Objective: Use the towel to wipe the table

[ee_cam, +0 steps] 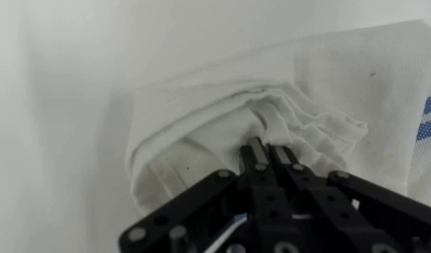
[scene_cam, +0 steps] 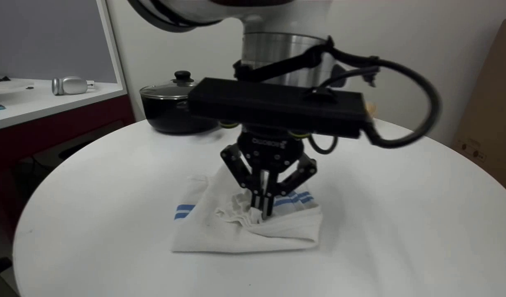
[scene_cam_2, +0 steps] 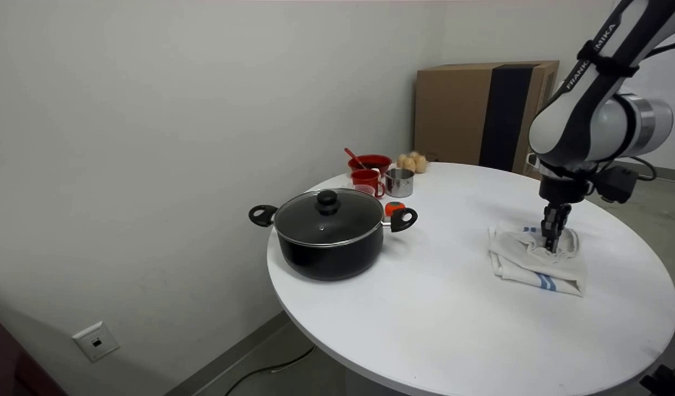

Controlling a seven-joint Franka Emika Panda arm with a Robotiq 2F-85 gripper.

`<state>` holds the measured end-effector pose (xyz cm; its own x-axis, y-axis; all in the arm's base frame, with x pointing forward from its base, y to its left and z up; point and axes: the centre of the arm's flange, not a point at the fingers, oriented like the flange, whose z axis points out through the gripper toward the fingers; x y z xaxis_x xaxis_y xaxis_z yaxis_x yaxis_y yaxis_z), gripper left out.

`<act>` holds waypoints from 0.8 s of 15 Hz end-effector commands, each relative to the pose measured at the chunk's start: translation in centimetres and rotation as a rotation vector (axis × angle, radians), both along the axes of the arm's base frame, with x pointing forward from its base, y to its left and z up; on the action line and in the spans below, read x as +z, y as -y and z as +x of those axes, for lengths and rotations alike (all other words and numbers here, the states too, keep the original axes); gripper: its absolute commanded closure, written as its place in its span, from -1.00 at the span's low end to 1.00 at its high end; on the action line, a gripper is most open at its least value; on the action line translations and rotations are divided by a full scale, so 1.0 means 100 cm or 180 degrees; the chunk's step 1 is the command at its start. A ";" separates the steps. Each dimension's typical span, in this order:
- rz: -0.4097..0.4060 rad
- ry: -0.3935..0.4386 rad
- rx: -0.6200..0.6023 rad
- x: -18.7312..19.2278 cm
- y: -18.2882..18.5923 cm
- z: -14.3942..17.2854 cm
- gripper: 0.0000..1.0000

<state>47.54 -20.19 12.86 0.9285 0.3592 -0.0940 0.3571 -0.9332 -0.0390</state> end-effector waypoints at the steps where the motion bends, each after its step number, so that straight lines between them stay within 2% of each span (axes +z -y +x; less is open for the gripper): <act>1: 0.0142 0.0007 0.0493 0.001 -0.068 -0.019 0.97; 7: 0.0329 -0.0010 0.1254 0.005 -0.179 -0.050 0.97; 9: 0.0250 0.0079 0.1348 0.002 -0.208 -0.043 0.97; 12: 0.0069 0.0284 0.1391 0.003 -0.234 -0.013 0.97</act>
